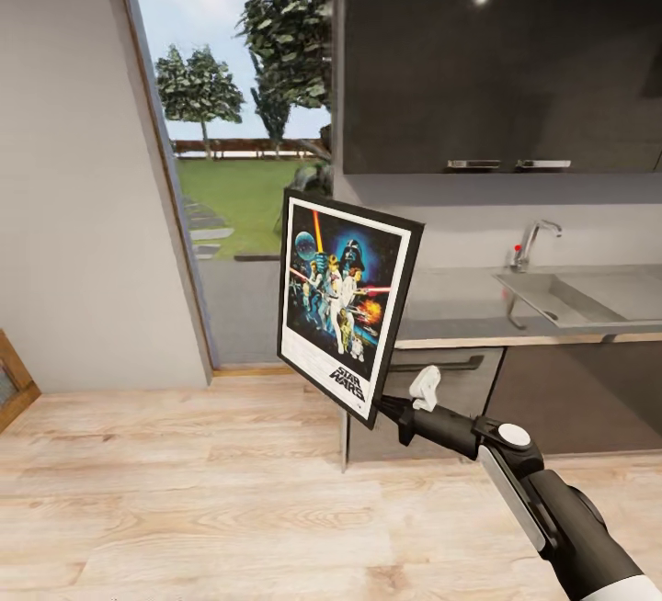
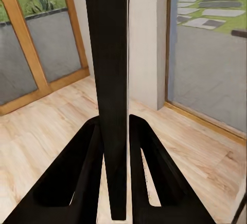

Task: Pick up the poster from the kitchen countertop and hang it on one of the wall nails in the kitchen.

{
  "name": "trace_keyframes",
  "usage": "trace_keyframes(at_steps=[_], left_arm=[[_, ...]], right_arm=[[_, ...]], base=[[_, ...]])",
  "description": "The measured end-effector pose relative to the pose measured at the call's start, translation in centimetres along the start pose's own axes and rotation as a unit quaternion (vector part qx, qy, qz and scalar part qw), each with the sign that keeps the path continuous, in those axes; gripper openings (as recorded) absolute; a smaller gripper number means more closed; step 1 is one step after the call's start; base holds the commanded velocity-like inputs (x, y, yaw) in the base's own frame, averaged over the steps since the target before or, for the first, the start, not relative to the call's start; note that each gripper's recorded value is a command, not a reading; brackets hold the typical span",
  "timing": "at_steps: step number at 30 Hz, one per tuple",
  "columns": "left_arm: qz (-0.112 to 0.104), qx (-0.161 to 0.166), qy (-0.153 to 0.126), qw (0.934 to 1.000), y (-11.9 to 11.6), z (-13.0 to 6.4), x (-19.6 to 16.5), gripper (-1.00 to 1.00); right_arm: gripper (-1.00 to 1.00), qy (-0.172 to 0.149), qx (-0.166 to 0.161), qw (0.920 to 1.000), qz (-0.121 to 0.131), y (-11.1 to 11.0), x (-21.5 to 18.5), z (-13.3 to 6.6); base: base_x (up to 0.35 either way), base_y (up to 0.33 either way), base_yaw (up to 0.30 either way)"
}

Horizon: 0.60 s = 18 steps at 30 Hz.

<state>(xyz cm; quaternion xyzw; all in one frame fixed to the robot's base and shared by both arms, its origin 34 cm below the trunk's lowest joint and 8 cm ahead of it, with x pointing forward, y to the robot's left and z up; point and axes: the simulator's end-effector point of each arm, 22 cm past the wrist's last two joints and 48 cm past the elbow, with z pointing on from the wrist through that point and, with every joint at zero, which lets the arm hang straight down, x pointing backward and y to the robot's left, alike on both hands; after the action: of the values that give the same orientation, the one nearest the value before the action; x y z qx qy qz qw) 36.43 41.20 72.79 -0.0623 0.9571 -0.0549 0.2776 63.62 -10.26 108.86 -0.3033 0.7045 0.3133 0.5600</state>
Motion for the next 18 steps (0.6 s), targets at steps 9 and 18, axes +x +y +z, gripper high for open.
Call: trace_keyframes(at_steps=[9, 18], left_arm=[[-0.001, 0.000, 0.001, 1.0000, 0.01, 0.00, 0.11, 1.00], [0.000, 0.000, 0.001, 1.0000, 0.00, -0.01, 0.12, 1.00]], right_arm=[[-1.00, 0.000, 0.000, 1.0000, 0.000, 0.00, 0.00, 0.01], [-1.00, 0.001, -0.001, 1.0000, -0.001, 0.08, 0.07, 0.04]], base=[[0.004, 0.291, 0.268], [0.079, 0.292, 0.288]])
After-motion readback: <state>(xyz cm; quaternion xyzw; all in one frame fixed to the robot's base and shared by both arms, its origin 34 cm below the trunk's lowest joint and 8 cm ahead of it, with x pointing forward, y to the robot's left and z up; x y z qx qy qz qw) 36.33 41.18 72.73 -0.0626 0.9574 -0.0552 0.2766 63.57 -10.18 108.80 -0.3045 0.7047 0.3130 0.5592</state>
